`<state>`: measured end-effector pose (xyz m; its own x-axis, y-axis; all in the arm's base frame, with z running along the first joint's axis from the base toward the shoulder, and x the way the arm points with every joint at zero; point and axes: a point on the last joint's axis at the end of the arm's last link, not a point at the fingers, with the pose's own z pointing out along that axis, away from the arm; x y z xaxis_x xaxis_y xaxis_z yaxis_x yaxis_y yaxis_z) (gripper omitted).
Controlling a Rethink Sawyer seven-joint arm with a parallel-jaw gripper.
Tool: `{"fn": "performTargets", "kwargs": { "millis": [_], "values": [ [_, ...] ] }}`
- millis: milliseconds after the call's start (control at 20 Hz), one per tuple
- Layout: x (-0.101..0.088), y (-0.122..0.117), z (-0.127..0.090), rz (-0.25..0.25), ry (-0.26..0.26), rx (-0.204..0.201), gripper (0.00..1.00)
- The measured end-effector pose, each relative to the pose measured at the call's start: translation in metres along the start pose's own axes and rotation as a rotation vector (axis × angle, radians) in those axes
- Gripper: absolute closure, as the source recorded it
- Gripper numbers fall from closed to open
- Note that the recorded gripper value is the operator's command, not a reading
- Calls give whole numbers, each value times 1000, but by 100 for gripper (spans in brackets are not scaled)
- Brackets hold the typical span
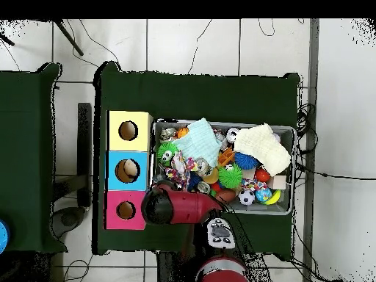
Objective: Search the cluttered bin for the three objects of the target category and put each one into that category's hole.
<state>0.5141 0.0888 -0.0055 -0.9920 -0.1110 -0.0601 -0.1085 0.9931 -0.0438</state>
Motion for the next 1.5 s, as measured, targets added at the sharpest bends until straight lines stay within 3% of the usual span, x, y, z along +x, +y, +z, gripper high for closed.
{"fn": "performTargets", "kwargs": {
  "millis": [400,1500],
  "values": [
    [12,2,0,-2,18,-5,0],
    [14,3,-2,-4,18,-3,0]
  ]
}}
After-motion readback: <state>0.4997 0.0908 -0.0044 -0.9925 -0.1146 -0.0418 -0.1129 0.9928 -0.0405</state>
